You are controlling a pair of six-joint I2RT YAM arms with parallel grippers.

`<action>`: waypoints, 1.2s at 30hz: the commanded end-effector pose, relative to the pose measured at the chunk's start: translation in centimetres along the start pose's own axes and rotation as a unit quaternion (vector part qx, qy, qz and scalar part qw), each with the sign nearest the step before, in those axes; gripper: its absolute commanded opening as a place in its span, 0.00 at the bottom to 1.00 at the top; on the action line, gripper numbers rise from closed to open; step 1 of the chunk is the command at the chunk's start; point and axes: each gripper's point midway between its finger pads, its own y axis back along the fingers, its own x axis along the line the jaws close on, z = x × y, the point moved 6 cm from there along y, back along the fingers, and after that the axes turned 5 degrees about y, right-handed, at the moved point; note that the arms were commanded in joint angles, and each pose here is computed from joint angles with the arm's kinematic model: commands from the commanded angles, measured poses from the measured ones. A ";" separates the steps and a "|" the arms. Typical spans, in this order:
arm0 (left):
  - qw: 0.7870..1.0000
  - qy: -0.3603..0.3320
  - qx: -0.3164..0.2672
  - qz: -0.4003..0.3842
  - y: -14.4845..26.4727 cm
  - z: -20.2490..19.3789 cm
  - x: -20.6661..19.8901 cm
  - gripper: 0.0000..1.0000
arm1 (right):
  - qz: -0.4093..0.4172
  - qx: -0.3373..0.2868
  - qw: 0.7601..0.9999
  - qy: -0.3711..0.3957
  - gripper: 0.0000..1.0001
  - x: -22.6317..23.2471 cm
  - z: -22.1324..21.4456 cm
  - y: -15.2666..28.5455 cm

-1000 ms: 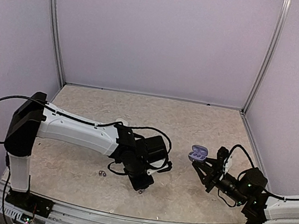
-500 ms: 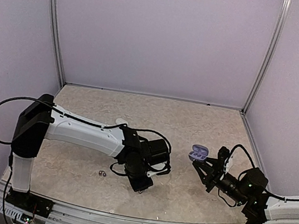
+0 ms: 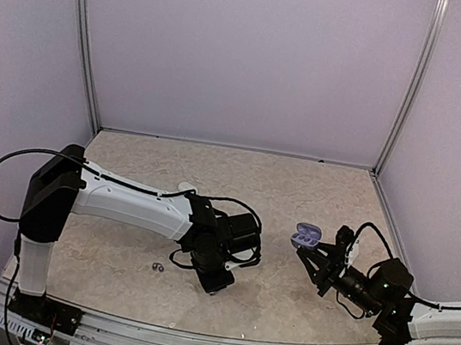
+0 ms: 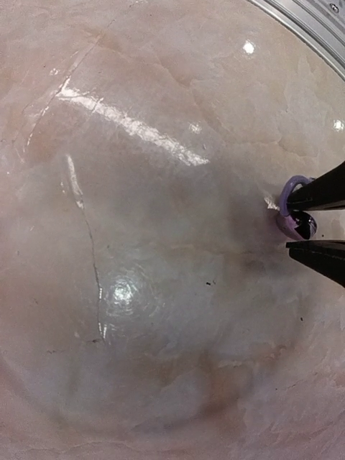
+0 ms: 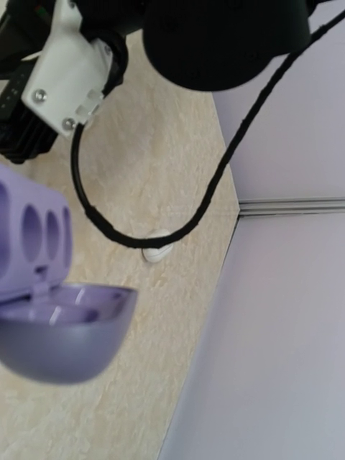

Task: Insert the wireless bluetooth earbuds into the charging case
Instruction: Pick up the right earbud from the center of the board.

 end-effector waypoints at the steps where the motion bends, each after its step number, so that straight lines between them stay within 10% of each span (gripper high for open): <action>1: 1.000 -0.006 -0.005 0.007 0.4 0.5 0.0 0.18 | -0.005 -0.011 1.000 0.001 0.00 -0.3 0.6 -0.1; 36: 0.998 -0.056 0.023 0.003 -0.7 0.1 -0.2 0.17 | -0.011 -0.012 1.000 0.002 0.00 -0.5 0.6 0.1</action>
